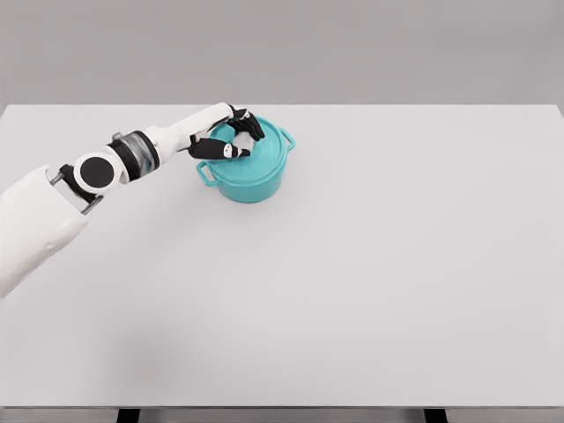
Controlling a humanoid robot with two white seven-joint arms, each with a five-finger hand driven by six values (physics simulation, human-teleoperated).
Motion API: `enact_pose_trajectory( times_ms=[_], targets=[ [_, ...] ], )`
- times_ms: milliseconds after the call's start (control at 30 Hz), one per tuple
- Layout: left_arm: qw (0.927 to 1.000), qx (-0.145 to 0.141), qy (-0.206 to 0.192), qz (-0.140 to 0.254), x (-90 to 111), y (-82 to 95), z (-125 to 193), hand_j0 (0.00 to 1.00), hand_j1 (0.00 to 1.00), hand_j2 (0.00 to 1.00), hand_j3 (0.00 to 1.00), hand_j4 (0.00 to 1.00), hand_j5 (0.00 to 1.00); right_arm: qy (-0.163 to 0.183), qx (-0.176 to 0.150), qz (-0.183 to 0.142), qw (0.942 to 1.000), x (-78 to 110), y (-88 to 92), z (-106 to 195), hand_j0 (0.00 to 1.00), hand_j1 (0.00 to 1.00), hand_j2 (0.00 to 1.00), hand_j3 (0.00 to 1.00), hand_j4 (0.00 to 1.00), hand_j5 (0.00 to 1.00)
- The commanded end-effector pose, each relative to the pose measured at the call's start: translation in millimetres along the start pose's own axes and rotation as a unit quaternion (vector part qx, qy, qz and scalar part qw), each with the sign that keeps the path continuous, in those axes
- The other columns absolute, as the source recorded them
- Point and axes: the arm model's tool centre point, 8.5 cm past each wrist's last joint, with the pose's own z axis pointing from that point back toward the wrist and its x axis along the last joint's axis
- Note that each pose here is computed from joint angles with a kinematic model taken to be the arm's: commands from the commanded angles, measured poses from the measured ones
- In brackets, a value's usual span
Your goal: Cover the pot with left arm
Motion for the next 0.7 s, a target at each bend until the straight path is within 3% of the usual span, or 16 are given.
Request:
enact_pose_trajectory(
  times_ms=[0,200,367,667],
  targets=[
    [1.0000,0.001,0.001,0.001,-0.4,0.6,0.4,0.50,0.50,0.50,0.50,0.50,0.50,0.000,0.000,0.000,1.0000,0.1,0.0,0.0,1.00,1.00,1.00,1.00,1.00,1.00],
    [0.9995,-0.017,0.025,0.005,-4.2,0.8,1.4,0.49,0.49,0.49,0.49,0.49,0.49,-0.001,0.000,0.000,1.0000,0.2,0.1,0.0,1.00,1.00,1.00,1.00,1.00,1.00],
    [0.9993,-0.032,0.019,0.004,1.0,1.4,-0.6,0.49,0.49,0.49,0.49,0.49,0.49,0.001,0.000,0.000,1.0000,-0.4,-0.1,0.1,1.00,1.00,1.00,1.00,1.00,1.00],
    [0.9994,-0.031,0.018,0.000,2.6,5.2,-0.9,0.52,0.52,0.52,0.52,0.52,0.52,0.000,0.000,0.000,1.0000,0.0,0.1,0.0,1.00,1.00,1.00,1.00,1.00,1.00]
  ],
)
